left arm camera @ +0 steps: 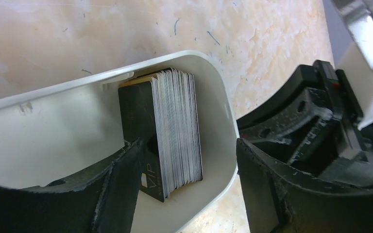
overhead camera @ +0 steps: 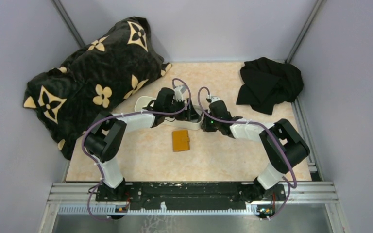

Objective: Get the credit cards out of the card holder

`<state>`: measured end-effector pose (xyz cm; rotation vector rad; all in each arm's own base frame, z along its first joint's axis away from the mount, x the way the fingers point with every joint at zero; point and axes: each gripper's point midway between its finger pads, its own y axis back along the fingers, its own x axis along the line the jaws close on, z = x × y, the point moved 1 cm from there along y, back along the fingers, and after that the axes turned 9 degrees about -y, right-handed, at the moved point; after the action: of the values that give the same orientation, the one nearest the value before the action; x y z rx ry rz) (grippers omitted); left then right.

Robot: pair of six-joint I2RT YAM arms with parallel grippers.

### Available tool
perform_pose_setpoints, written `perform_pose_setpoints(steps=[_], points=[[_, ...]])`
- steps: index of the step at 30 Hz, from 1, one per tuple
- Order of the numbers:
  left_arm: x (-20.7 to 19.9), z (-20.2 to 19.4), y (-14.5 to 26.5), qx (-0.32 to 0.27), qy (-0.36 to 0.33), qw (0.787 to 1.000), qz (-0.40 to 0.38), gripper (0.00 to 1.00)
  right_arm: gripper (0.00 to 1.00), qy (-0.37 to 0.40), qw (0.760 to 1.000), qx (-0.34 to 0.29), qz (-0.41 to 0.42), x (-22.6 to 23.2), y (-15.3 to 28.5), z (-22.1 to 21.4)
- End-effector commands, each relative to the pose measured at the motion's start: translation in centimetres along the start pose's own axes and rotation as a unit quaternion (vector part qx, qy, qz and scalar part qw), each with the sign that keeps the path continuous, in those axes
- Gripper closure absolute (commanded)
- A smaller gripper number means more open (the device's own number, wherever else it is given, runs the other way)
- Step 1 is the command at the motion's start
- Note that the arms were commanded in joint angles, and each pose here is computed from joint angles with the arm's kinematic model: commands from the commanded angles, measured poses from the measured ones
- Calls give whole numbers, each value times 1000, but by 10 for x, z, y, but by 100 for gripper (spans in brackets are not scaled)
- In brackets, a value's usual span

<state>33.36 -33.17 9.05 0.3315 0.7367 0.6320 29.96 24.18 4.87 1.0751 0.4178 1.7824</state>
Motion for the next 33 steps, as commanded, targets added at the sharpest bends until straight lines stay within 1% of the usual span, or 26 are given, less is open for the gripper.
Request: perform_pose_setpoints(steps=[1,10,16,25,28,33], points=[[-17,7,7,-14,5,999,-36,25,100,5,998,-53,27,20,-6,40],[-34,16,7,-28,11,998,-59,25,100,1,997,-69,23,14,-9,63],[-34,19,7,-29,10,998,-54,25,100,2,998,-55,19,10,-28,68],[-36,35,9,-41,0,998,-43,23,100,2,998,-56,19,16,-48,84],[-36,44,12,-48,-11,998,-32,22,100,-5,998,-54,12,8,-41,87],[-36,66,20,-63,-34,997,-12,22,100,-4,997,-78,-14,-10,-7,95]])
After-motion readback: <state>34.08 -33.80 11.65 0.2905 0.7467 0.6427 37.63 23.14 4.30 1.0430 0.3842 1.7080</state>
